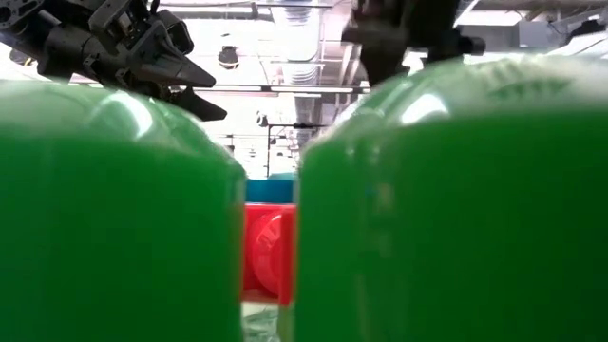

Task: Pick & Place Toys
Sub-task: Put the small green game piece into the right transparent bin

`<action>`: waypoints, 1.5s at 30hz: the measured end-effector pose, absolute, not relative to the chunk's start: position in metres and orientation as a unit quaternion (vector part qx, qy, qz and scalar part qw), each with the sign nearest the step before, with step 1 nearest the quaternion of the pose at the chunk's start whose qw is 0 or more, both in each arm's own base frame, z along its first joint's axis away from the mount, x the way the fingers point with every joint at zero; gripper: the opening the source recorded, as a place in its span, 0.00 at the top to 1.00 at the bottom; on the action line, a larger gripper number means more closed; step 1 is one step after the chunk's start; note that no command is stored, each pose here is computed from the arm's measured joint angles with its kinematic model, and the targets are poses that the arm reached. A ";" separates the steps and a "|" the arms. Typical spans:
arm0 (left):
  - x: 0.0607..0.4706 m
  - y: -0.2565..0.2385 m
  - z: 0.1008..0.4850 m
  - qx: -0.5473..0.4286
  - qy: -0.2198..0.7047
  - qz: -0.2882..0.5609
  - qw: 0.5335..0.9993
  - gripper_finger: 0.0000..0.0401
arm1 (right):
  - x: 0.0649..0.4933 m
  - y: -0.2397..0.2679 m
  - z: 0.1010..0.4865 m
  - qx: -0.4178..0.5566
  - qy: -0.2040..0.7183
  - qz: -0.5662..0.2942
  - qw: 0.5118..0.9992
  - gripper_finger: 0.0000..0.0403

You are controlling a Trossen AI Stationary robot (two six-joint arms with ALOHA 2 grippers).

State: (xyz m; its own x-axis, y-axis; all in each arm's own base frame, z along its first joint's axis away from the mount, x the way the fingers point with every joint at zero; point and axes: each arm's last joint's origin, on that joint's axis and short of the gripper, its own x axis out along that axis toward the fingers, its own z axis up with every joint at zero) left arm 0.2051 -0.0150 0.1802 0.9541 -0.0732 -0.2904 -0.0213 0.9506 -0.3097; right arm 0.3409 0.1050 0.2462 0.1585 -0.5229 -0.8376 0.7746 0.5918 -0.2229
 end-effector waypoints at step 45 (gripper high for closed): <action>0.208 -0.017 0.192 -0.301 0.099 -0.039 0.948 0.34 | 0.147 0.238 0.084 0.057 0.228 -0.218 0.947 0.12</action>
